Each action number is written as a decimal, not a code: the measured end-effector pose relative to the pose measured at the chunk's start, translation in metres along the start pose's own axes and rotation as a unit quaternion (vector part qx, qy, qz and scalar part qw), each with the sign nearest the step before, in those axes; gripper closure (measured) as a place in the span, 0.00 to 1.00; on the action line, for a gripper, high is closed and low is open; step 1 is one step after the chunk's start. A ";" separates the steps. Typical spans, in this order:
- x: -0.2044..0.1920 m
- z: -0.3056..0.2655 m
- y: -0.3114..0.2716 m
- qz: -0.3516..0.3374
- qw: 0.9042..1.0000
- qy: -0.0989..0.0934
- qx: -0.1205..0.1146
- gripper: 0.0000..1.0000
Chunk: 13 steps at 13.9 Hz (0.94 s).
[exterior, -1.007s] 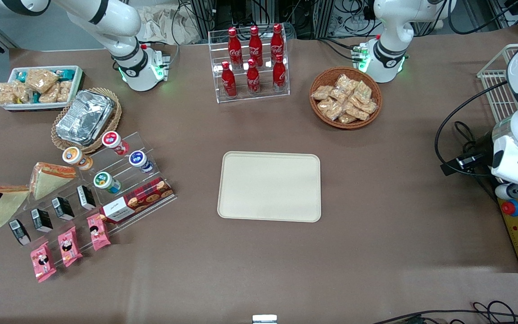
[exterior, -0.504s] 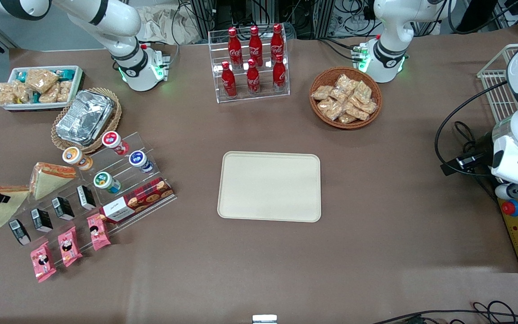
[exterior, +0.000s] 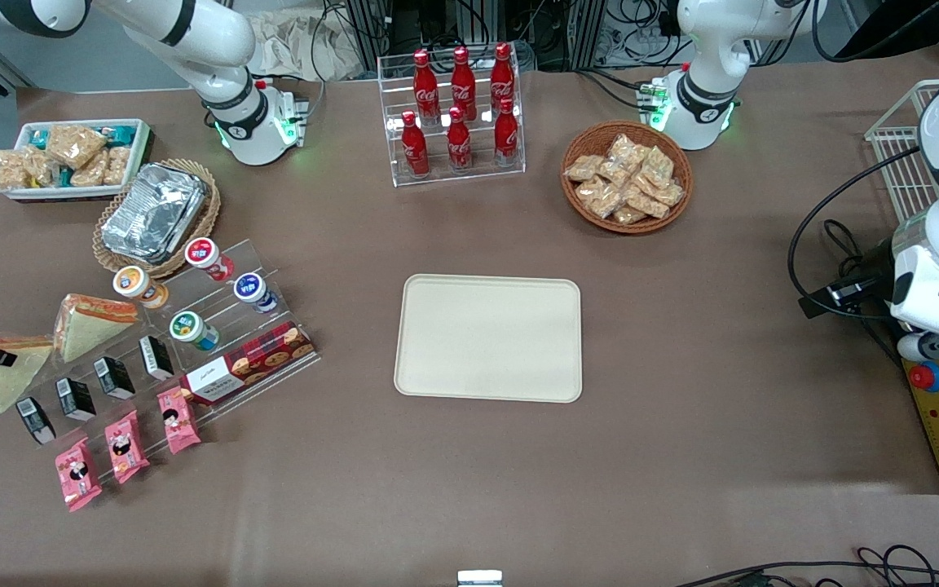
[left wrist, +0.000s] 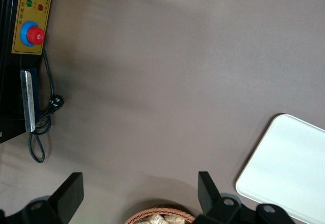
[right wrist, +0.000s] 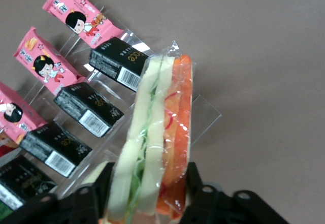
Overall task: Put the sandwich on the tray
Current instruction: 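Lower the right gripper and close it on a wrapped triangular sandwich, then lift the sandwich out of the rack and carry it over the tray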
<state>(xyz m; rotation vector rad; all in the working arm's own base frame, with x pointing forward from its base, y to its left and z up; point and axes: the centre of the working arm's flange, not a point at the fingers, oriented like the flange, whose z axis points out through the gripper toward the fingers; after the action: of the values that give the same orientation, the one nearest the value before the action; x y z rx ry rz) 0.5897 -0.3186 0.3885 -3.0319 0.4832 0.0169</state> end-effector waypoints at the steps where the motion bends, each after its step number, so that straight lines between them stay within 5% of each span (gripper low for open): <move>1: -0.001 0.000 0.006 -0.004 1.000 0.002 0.005 0.49; 9: 0.008 -0.053 -0.031 -0.048 0.999 -0.001 0.013 0.52; 13: 0.012 -0.102 -0.121 -0.133 0.991 0.012 0.002 0.52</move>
<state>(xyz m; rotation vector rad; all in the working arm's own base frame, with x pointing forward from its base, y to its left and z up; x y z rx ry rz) 0.6383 -0.2149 0.4986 -3.0687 0.0759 -0.0353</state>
